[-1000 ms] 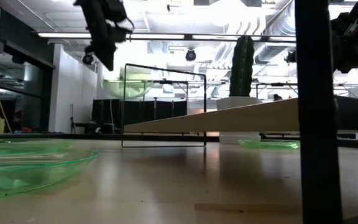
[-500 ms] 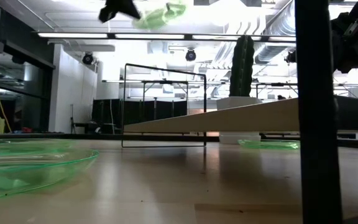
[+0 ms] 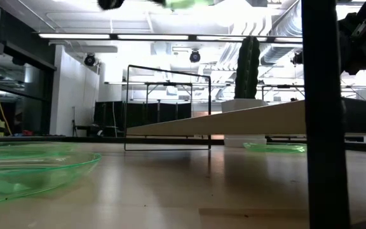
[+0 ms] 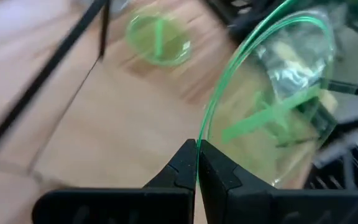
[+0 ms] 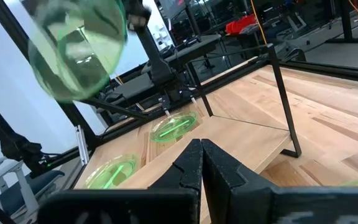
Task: Place and stack plates onto a shelf
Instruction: Put the top left green plate on the shelf, then stack the top left green plate on top of the green plate on the shelf
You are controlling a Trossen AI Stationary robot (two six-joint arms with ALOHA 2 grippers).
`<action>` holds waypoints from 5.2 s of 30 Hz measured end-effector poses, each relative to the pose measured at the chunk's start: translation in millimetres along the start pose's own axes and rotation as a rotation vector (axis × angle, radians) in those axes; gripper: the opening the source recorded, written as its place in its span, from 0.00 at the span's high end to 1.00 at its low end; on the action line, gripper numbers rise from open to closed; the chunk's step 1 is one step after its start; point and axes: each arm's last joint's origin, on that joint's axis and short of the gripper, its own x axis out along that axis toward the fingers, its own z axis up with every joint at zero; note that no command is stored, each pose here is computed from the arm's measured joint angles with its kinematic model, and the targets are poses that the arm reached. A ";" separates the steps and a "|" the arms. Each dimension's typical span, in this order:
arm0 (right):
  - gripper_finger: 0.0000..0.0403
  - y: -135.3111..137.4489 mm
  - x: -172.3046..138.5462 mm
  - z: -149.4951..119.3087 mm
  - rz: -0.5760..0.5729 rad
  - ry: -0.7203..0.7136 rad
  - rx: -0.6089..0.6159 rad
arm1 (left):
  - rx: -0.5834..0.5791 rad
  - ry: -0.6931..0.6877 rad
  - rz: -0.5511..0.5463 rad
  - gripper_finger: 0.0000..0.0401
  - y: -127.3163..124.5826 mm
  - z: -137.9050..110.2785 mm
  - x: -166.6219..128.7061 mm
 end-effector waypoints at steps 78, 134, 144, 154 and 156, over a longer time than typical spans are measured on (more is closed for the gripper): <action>1.00 -0.1 0.3 -0.3 -0.002 0.005 -0.002 | 0.732 0.372 0.030 0.60 85.2 -180.8 0.3; 1.00 -0.2 0.4 -0.4 -0.002 0.005 -0.001 | 0.987 0.450 0.037 1.00 70.0 -196.9 -14.1; 1.00 -0.1 0.3 -0.3 -0.002 0.005 -0.001 | 1.258 0.161 -0.130 1.00 4.0 -132.8 -32.4; 1.00 -0.2 0.4 -0.4 -0.003 0.005 -0.002 | 1.498 0.135 -0.051 1.00 -31.7 -104.9 61.7; 1.00 -0.2 0.4 -0.4 -0.003 0.005 -0.001 | 1.523 0.170 -0.027 1.00 -29.3 -107.6 76.1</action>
